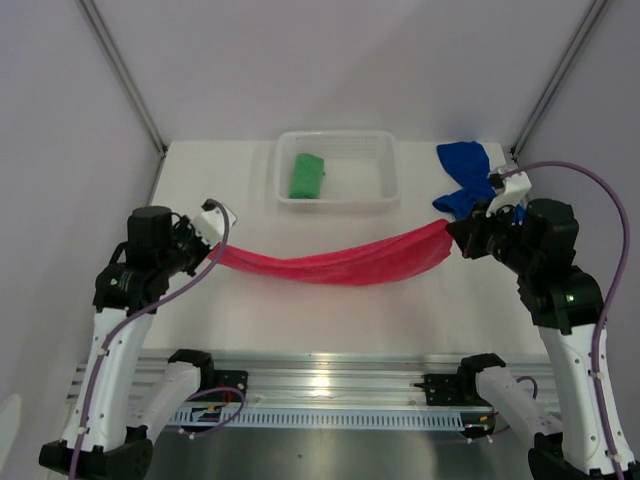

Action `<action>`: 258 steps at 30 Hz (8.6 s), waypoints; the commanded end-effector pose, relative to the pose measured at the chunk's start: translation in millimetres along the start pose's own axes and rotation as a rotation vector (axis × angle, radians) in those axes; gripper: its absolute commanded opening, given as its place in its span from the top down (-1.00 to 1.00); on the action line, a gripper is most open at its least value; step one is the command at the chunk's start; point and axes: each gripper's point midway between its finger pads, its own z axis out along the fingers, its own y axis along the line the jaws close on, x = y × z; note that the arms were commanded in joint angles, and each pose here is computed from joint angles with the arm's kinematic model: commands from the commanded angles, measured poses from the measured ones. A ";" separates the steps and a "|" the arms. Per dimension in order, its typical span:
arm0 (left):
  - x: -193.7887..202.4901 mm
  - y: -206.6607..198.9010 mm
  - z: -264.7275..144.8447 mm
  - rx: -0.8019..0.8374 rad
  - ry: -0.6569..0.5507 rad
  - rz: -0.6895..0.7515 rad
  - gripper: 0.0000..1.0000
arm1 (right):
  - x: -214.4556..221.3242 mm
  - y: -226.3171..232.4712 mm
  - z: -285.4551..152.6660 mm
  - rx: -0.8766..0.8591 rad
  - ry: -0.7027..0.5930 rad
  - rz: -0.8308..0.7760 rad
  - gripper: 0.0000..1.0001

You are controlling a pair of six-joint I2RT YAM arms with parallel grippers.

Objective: Roll the towels
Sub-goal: Flatten the towel, then fold the towel

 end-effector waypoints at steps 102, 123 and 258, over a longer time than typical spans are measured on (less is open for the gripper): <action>190.3 -78.4 102.2 0.381 0.376 0.119 0.65 | 255.2 -32.6 38.1 0.228 0.988 0.419 0.08; 144.6 -28.6 111.2 0.335 0.374 -0.190 0.17 | 284.7 -28.2 92.1 0.285 0.880 0.416 1.00; 161.2 -64.5 105.3 0.435 0.433 -0.402 0.17 | 267.0 -114.8 70.4 0.643 0.445 0.719 1.00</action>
